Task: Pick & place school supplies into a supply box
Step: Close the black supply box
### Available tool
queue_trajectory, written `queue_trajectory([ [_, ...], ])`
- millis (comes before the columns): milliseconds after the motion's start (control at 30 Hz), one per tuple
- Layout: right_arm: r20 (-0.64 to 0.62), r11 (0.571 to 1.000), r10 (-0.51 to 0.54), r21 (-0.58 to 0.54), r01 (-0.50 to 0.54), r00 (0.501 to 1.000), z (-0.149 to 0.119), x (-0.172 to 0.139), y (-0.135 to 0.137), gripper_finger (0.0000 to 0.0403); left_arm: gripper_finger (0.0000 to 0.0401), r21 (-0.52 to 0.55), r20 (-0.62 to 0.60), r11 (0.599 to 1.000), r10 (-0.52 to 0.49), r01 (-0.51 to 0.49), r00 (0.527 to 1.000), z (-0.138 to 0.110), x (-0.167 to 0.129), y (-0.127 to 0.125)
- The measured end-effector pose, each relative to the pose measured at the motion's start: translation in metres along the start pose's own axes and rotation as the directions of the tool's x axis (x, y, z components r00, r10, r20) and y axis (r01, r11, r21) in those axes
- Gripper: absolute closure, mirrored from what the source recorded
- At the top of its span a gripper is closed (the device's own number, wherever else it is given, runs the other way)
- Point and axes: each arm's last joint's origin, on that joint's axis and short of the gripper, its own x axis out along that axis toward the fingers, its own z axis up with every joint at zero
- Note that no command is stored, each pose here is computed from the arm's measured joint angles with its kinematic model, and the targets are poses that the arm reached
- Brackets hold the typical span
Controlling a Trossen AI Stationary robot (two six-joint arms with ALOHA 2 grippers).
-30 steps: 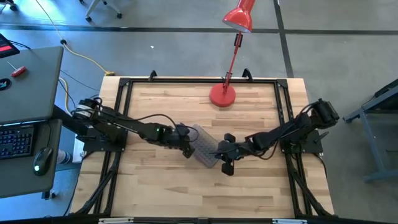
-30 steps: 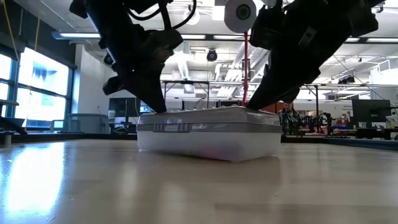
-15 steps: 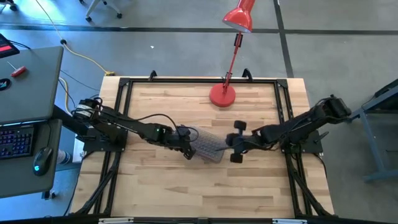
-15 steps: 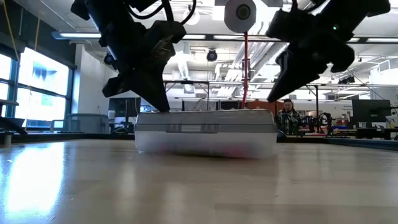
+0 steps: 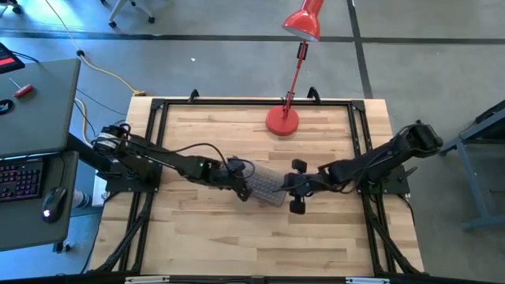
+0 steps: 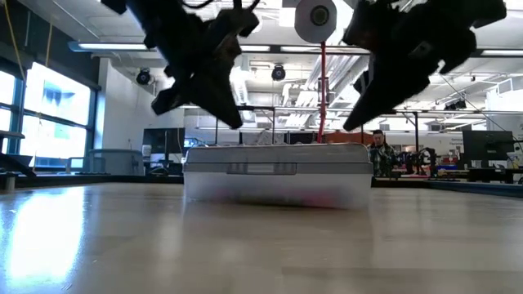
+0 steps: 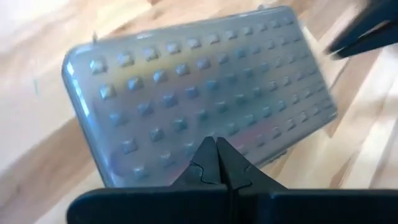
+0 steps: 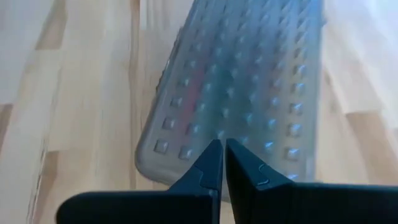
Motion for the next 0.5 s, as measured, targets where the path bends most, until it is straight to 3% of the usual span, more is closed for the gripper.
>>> queue_trajectory([
  [200, -0.017, 1.000, -0.006, 0.011, 0.006, 1.000, -0.006, 0.006, 0.009, 0.0403, 0.0391, 0.066, -0.026, 0.994, 0.094, -0.092, 0.995, 0.009, -0.013, -0.005],
  [400, -0.072, 0.991, -0.130, 0.033, 0.132, 0.989, -0.013, 0.012, -0.001, 0.0403, 0.0391, 0.038, -0.090, 0.970, 0.243, -0.241, 0.966, -0.001, -0.017, 0.008],
  [500, -0.103, 0.980, -0.191, 0.038, 0.196, 0.976, -0.014, 0.013, -0.009, 0.0403, 0.0391, 0.042, -0.105, 0.967, 0.255, -0.252, 0.961, -0.004, -0.018, 0.008],
])
